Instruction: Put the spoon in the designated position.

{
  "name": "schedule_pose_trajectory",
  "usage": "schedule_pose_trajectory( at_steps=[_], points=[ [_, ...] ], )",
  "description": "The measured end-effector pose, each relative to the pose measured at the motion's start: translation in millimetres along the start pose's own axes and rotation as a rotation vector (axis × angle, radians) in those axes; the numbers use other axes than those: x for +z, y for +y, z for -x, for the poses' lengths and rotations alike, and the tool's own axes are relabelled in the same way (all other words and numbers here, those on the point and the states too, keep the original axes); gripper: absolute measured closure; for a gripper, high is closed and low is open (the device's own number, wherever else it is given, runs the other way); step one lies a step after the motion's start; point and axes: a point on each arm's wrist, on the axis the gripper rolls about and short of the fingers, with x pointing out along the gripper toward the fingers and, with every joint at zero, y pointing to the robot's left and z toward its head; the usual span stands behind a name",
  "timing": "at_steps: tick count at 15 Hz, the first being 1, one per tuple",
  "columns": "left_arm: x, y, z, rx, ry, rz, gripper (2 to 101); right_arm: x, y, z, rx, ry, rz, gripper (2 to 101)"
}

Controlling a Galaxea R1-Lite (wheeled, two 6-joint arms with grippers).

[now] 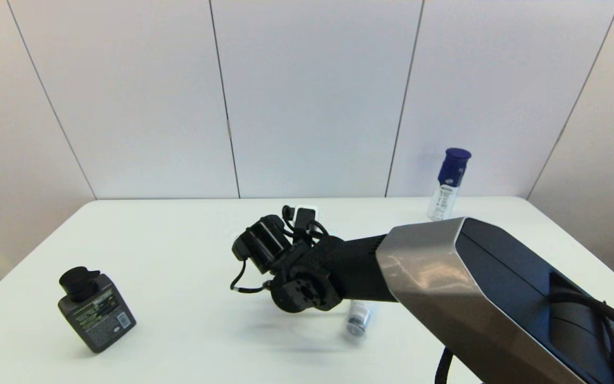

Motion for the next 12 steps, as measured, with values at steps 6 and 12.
schedule_pose_trajectory(
  at_steps=[6,12],
  points=[
    [0.0,0.0,0.0,-0.001,0.000,0.000,5.3,8.0,4.2,2.6,0.016,-0.015,0.007,99.4],
    [0.0,0.0,0.0,0.000,0.000,0.000,5.3,23.5,5.2,12.0,0.035,-0.044,0.021,99.4]
  ],
)
